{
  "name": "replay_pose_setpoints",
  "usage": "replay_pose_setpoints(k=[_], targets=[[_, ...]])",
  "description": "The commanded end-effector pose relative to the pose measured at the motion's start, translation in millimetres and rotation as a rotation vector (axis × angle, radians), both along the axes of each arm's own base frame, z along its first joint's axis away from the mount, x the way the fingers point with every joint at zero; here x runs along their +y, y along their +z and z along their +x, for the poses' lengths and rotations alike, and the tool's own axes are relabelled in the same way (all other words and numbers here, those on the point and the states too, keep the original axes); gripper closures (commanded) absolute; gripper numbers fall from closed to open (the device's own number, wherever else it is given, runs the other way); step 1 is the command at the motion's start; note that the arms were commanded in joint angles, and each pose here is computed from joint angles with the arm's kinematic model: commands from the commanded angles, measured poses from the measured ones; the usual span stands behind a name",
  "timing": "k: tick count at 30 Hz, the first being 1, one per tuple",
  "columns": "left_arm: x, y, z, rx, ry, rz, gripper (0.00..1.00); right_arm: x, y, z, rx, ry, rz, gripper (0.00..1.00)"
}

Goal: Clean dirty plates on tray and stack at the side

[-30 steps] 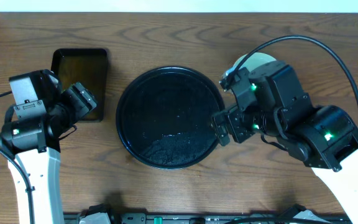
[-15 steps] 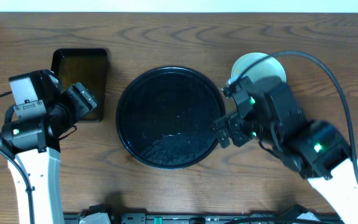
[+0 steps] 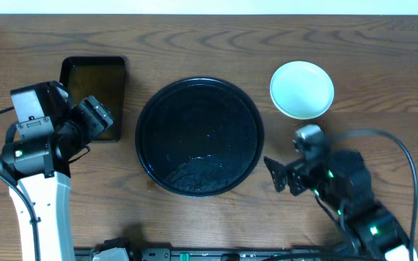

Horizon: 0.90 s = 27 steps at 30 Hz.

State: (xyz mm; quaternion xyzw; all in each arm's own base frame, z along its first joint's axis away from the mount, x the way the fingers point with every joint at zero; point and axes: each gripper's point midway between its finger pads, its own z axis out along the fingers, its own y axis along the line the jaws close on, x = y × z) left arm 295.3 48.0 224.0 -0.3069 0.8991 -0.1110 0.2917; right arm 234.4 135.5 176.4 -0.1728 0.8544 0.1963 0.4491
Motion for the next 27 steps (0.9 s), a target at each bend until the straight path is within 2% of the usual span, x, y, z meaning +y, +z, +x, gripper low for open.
replay_pose_setpoints(k=[1, 9, 19, 27], targets=[[1, 3, 0, -0.006, 0.003, 0.001, 0.14, -5, 0, -8, -0.079, 0.015, 0.026, 0.01], [1, 3, 0, -0.006, 0.003, 0.002, 0.14, -15, 3, -24, -0.298, 0.014, 0.077, 0.01], [1, 3, 0, -0.006, 0.003, 0.001, 0.14, -28, -9, -13, -0.514, -0.053, 0.146, 0.01], [1, 3, 0, -0.006, 0.003, 0.001, 0.14, -41, -4, -7, -0.541, -0.116, 0.136, 0.01]])
